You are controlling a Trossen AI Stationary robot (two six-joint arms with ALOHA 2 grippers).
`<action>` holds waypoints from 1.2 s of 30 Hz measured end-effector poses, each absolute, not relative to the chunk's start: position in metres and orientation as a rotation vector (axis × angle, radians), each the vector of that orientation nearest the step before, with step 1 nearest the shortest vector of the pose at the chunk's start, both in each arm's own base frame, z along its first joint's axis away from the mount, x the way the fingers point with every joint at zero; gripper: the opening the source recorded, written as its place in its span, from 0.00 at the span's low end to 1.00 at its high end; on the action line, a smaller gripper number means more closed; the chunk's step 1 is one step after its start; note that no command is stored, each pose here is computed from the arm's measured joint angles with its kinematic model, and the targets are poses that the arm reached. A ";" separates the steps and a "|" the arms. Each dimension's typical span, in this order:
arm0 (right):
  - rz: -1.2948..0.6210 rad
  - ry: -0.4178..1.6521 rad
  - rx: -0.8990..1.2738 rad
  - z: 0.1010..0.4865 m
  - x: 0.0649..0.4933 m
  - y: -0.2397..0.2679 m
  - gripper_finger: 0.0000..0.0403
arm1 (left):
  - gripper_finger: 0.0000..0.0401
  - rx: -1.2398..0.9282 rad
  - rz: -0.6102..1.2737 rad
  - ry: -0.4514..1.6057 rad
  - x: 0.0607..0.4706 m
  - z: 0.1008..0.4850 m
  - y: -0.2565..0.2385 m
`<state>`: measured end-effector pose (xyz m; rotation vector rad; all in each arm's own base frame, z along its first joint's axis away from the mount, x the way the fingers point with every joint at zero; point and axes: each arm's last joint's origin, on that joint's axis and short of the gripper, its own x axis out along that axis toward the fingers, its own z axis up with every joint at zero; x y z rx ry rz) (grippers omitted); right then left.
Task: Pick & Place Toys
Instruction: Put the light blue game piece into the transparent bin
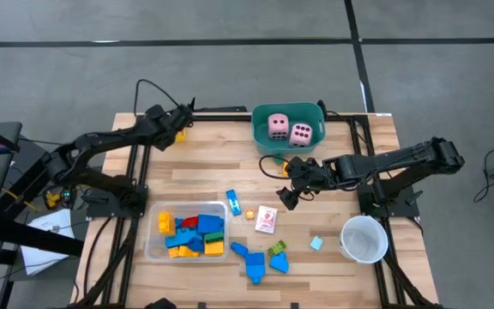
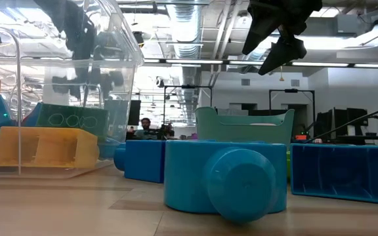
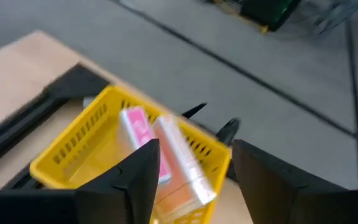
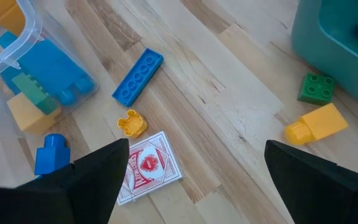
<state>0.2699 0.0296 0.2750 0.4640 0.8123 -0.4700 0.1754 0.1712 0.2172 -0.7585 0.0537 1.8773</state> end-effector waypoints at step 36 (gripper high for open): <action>-0.615 0.897 0.703 0.258 0.273 0.019 0.91 | 0.45 -0.448 0.104 -0.228 0.203 0.364 0.033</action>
